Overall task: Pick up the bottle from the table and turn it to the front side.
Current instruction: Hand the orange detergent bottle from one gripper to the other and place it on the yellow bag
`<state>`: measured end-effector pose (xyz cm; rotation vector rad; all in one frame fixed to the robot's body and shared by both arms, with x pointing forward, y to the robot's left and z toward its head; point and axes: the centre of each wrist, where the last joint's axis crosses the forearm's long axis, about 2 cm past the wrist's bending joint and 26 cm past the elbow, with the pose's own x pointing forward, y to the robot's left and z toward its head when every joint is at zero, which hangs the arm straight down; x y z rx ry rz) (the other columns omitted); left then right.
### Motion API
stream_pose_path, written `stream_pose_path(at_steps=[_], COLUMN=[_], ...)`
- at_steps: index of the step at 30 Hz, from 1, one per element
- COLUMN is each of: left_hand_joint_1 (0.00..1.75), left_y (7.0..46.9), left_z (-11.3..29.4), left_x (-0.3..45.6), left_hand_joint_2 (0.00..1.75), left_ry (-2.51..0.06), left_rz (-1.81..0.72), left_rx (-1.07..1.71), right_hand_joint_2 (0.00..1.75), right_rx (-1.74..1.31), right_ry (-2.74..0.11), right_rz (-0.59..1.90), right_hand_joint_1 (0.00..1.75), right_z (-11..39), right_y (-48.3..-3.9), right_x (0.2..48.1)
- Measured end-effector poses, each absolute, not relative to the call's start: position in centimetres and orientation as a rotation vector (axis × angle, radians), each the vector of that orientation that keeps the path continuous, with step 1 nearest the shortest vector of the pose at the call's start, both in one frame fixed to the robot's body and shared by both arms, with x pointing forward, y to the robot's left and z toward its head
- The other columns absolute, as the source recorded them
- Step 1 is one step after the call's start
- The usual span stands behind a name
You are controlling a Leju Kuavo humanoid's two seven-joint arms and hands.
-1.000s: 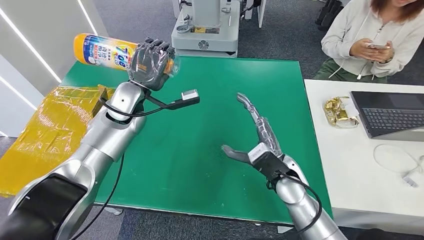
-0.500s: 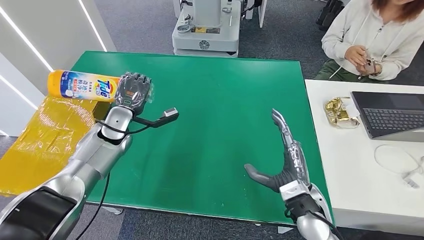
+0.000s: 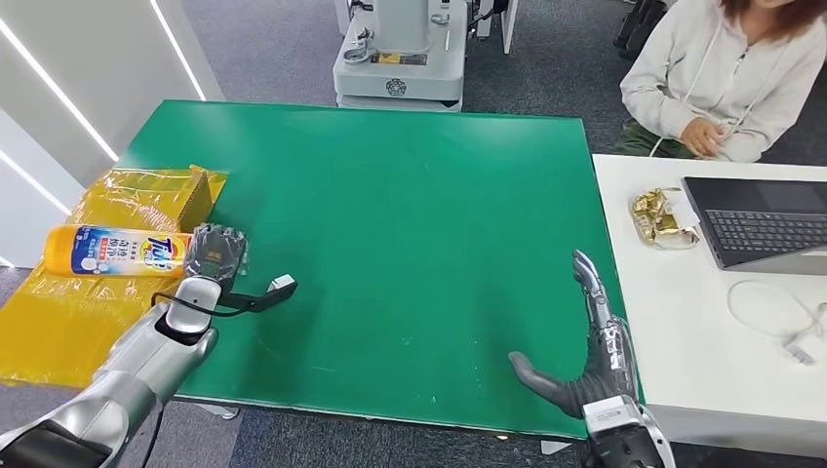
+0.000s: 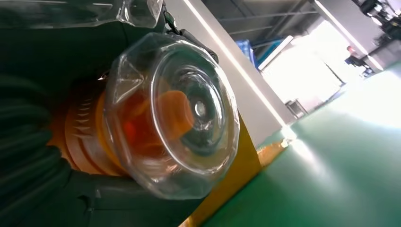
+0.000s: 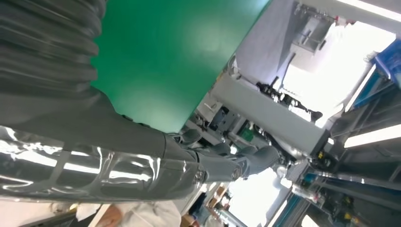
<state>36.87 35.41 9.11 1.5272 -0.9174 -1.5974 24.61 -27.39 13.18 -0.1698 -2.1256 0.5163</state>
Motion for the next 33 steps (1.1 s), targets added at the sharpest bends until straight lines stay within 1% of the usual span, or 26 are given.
stream_pose_path(at_steps=[4,5,8,9,13,22,25,33], left_hand_joint_1=[1.75,1.37,0.06,0.0,0.0,0.0,0.0,0.0], left_y=[35.8,35.9,36.1,36.1,35.5,34.9,34.6,33.1], left_z=[7.7,7.4,7.0,6.9,6.6,6.6,6.4,5.9], left_x=[35.6,35.4,35.1,35.0,34.7,34.7,34.6,33.9], left_hand_joint_2=[1.75,1.75,1.75,1.75,1.75,1.75,1.75,1.75], left_ry=[-0.911,-0.912,-0.941,-0.963,-1.065,-1.105,-1.18,-1.39], left_rz=[-1.62,-1.626,-1.648,-1.652,-1.621,-1.547,-1.517,-1.286], left_rx=[1.489,1.479,1.448,1.441,1.428,1.415,1.349,1.097], right_hand_joint_2=[1.75,1.75,1.75,1.75,1.75,1.75,1.75,1.75], right_rx=[-0.154,-0.153,-0.148,-0.144,-0.121,-0.079,-0.059,-0.038], right_ry=[-2.127,-2.128,-2.135,-2.14,-2.16,-2.192,-2.195,-2.185], right_rz=[0.524,0.526,0.535,0.541,0.579,0.611,0.585,0.548], right_hand_joint_1=[0.0,0.0,0.0,0.0,0.0,0.0,0.0,0.0], right_z=[13.5,13.6,13.9,14.1,14.8,15.8,15.7,15.0], right_y=[-26.9,-26.8,-26.7,-26.6,-26.0,-25.0,-25.1,-25.4], right_x=[24.9,25.0,25.3,25.5,26.0,26.8,27.0,27.1])
